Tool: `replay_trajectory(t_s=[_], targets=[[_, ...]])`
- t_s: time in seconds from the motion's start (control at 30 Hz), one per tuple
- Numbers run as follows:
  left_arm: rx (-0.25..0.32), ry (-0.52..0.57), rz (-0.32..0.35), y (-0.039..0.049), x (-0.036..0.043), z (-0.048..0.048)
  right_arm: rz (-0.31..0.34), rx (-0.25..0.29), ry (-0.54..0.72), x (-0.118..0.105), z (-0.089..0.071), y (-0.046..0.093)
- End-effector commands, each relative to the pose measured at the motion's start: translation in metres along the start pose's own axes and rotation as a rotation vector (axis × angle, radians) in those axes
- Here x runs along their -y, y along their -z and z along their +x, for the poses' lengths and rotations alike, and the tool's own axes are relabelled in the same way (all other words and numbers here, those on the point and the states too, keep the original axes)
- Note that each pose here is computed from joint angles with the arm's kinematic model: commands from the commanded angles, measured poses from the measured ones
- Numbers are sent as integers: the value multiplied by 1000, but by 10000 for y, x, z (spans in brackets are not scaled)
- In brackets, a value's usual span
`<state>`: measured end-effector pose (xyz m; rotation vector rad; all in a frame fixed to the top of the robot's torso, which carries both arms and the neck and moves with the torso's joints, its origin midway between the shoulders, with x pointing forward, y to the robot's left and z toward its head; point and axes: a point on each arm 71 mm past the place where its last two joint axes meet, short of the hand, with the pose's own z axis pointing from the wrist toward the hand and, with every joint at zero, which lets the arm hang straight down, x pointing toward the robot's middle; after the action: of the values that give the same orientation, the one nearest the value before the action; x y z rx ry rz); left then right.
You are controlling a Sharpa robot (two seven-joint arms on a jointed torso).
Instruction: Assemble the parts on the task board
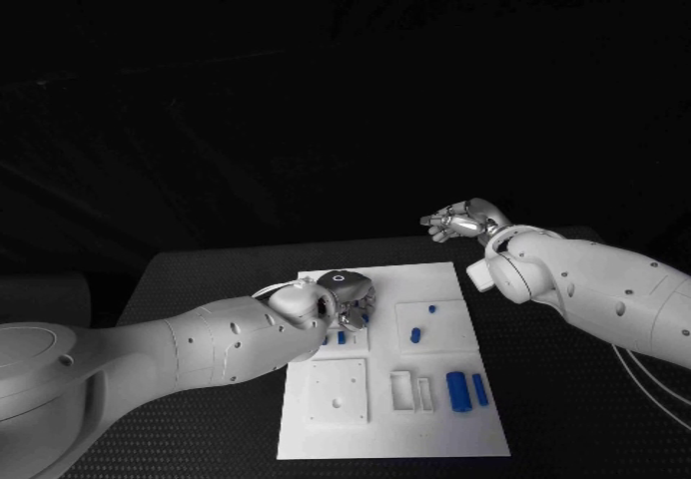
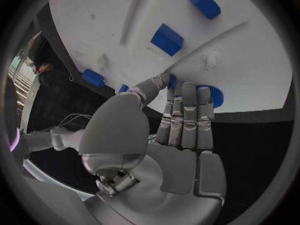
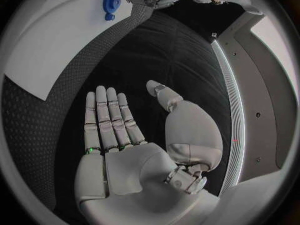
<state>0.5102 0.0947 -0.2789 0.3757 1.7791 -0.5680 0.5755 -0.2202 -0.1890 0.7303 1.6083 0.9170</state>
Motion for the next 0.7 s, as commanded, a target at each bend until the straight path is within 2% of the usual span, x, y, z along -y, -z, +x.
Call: replay_trajectory(t_s=[0.03,0.23,0.7], targets=[[-59,8,4,3,25,114,-10,-16,-2,-15,22,1],[-65,14,11,-2,63,154,-10,-18,-2,-14,21,5],[-85,8,1,4,40,168,-10,-19,-2,-15,24,3]])
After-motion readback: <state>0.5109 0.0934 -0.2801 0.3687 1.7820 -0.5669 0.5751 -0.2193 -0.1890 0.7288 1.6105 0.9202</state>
